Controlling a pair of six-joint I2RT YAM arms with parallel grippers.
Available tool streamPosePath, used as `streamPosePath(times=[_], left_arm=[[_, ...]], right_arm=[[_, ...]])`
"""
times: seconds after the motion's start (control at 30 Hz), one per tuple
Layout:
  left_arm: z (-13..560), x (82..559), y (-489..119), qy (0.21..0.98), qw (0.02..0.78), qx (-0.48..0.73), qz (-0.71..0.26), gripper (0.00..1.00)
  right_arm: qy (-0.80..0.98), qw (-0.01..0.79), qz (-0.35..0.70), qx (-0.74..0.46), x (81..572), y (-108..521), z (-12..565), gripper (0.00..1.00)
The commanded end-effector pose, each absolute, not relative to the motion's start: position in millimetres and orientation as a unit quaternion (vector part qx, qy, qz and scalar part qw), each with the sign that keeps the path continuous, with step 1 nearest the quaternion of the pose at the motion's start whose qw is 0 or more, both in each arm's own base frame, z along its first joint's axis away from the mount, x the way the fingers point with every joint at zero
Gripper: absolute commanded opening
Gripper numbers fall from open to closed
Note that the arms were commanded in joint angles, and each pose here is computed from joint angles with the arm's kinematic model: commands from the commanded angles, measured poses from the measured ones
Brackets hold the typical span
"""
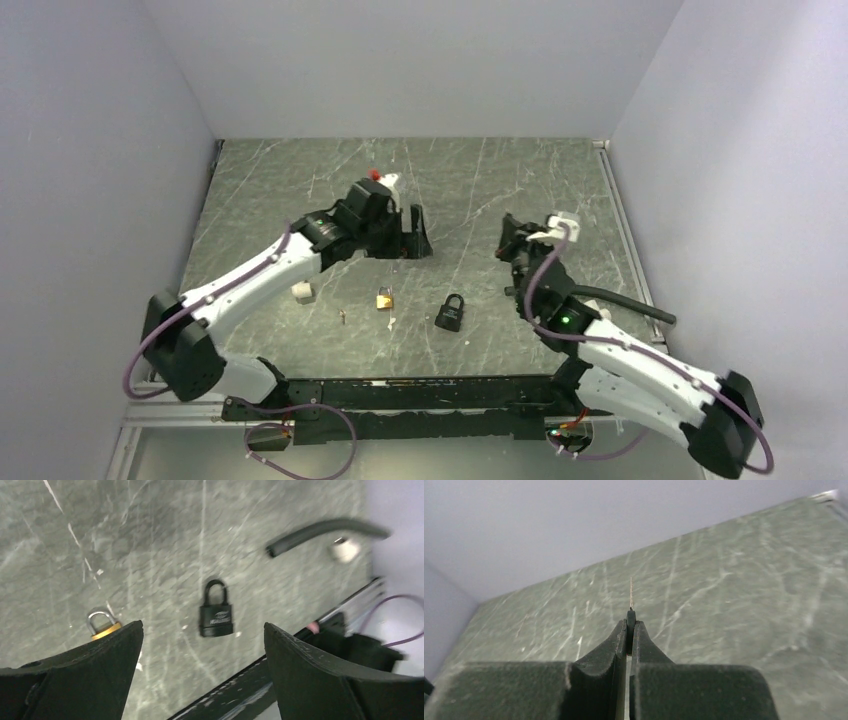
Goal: Unlock with the key
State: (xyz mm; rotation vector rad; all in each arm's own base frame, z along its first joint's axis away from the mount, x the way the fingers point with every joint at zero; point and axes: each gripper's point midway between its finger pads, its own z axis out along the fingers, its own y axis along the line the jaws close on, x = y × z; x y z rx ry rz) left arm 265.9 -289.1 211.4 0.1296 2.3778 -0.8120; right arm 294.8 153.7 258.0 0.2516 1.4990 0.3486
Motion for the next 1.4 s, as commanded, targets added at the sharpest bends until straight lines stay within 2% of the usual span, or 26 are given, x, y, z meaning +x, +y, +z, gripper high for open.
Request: streamPosePath(times=[0.0,0.17,0.3,0.43,0.67,0.93,1.13,1.37], left_arm=[[154.0,241.1,-300.2,0.928,0.244,0.14,-0.244,0.94],[113.5,201.8,-342.4,0.933,0.184,0.197,-0.239,0.99],[82.3,186.4,-355.6,0.949,0.155,0.218,-0.165,1.0],[66.9,176.4,-371.0,0.955,0.161,0.229,-0.101,1.0],[52.8,177.2,-377.5,0.956,0.171,0.231,-0.056,0.99],[36.3,180.7,-375.6,0.959,0.165,0.229,-0.029,0.93],[24.1,179.4,-378.3,0.962,0.152,0.223,-0.032,0.84],[20.8,179.1,-372.9,0.966,0.151,0.205,-0.035,0.83]], right_arm=[[0.69,0.693,0.081,0.194,270.5,90.1,250.3,0.0],[0.68,0.69,0.104,0.225,248.3,66.8,259.8,0.0],[0.684,0.684,0.118,0.225,241.2,64.2,264.1,0.0],[0.694,0.674,0.115,0.227,239.6,63.9,260.8,0.0],[0.698,0.668,0.135,0.221,240.5,72.4,255.7,0.0],[0.704,0.664,0.138,0.212,244.2,79.9,251.8,0.0],[0.706,0.662,0.142,0.21,244.7,82.7,249.0,0.0],[0.708,0.659,0.145,0.207,243.9,83.9,246.6,0.0]])
